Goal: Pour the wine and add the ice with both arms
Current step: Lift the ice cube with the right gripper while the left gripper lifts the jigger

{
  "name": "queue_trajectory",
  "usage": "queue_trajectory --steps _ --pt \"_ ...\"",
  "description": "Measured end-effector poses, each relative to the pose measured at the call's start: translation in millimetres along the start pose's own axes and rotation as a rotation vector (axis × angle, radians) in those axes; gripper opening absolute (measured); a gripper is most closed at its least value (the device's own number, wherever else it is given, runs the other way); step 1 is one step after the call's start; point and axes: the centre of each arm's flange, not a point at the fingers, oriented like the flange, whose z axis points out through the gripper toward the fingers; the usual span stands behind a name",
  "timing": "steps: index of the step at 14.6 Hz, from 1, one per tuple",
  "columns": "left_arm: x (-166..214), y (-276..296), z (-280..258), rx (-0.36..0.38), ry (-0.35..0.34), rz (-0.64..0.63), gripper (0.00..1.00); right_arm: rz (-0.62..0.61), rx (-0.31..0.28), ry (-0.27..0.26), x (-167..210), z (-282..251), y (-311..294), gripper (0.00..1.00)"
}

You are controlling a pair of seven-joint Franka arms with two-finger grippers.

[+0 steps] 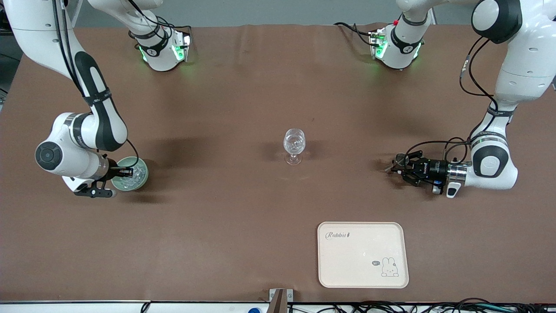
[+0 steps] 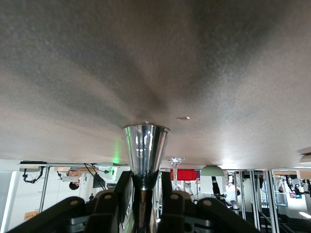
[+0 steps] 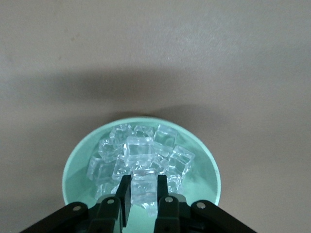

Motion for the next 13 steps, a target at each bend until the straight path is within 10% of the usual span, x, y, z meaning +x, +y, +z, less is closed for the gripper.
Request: queue_trajectory --steps 13 --pt "-9.3 9.6 0.9 -0.029 -0.035 -0.001 0.22 0.012 0.032 0.110 -3.5 -209.4 2.9 0.25"
